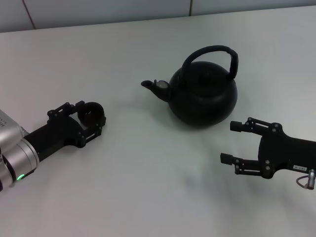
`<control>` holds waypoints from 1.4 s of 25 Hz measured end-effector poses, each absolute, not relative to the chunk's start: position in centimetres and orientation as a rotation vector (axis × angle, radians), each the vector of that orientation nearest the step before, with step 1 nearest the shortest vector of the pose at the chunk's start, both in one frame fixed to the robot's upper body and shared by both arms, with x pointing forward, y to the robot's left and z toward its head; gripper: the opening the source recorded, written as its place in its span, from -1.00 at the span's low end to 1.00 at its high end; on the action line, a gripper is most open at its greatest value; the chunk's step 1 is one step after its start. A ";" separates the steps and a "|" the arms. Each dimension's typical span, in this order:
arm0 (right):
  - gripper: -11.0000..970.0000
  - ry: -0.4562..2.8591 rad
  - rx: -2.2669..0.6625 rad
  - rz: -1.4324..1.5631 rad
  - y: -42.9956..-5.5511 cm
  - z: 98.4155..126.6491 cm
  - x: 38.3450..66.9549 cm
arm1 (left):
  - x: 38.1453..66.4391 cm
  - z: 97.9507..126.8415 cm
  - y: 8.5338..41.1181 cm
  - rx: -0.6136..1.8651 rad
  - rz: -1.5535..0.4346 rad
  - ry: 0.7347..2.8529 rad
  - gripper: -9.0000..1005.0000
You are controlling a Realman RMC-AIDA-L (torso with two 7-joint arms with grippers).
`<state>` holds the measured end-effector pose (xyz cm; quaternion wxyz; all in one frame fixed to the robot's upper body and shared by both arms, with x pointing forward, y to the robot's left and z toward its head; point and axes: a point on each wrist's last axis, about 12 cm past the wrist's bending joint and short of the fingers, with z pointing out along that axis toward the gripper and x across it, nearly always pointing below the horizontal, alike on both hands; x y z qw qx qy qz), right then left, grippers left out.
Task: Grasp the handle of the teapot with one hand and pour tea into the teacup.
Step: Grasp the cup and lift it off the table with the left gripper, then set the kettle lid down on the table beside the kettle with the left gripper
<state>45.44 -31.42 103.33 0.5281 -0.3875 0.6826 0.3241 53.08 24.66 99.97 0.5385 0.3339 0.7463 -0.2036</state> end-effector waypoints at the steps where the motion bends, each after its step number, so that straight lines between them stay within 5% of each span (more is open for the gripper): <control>1: 0.69 1.631 -0.926 0.774 -31.4 103.3 45.4 | 53.1 100.0 24.7 0.794 -0.485 1.774 0.45; 23: 0.68 1.629 -0.929 0.773 -31.4 103.4 45.5 | 54.3 101.6 19.8 0.902 -0.656 1.677 0.42; 35: 0.68 1.624 -0.932 0.776 -31.3 103.4 45.7 | 54.4 101.6 19.7 0.910 -0.647 1.683 0.47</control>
